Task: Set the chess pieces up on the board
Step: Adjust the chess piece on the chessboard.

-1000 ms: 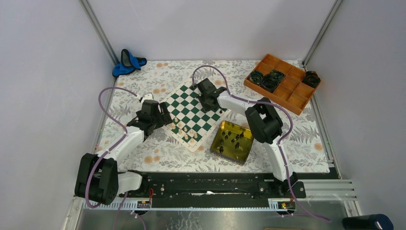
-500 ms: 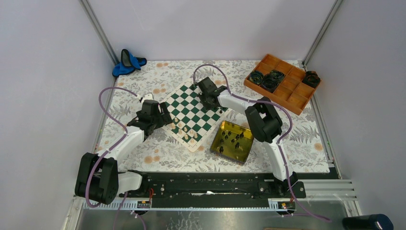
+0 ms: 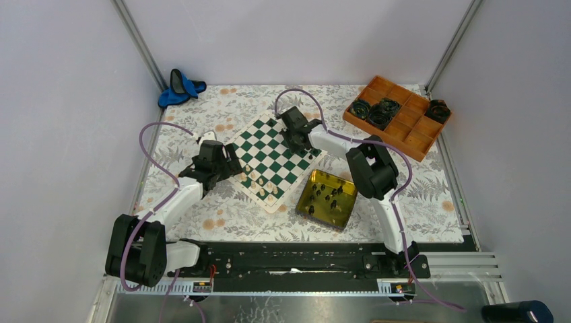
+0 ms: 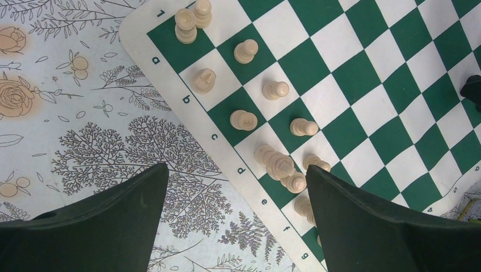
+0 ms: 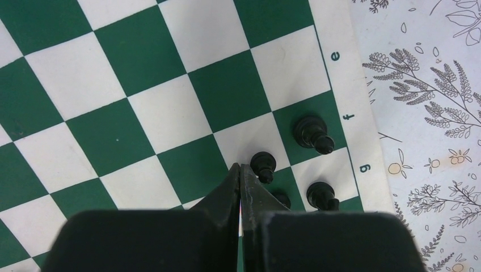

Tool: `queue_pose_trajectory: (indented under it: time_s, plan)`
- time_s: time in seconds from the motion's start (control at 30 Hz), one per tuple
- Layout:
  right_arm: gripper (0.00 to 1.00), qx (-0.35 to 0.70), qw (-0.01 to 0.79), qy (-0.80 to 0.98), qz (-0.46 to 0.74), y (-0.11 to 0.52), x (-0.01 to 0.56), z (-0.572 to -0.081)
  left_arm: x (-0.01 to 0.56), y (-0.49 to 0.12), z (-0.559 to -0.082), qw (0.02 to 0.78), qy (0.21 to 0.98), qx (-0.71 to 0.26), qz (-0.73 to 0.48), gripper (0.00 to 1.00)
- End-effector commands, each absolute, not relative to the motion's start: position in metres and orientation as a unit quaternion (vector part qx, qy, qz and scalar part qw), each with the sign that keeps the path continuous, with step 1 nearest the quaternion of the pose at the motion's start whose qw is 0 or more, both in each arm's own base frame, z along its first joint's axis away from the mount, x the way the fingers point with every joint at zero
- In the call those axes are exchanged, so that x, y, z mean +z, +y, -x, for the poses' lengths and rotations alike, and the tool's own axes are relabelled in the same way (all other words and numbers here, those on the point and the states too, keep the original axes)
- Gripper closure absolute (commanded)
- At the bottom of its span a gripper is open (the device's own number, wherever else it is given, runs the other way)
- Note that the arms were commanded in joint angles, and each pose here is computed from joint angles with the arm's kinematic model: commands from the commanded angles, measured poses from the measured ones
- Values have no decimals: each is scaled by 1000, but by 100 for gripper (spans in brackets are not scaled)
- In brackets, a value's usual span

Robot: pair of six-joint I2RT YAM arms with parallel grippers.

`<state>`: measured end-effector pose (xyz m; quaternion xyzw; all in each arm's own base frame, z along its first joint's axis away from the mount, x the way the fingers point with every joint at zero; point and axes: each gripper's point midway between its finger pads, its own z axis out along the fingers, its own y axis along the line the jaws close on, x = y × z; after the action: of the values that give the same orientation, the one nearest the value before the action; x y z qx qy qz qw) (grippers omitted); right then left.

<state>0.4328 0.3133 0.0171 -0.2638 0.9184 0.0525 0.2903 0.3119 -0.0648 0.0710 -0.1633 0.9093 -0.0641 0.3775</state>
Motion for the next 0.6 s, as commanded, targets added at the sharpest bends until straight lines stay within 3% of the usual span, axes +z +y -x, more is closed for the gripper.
queue_pose_trajectory:
  time_s: [0.0, 0.57]
  plan:
    - [100, 80, 311, 908, 269, 327, 37, -443, 87, -71, -328, 409, 896, -78, 156, 1]
    - [99, 89, 342, 898, 263, 327, 87, -435, 87, -72, -328, 409, 895, -83, 156, 1]
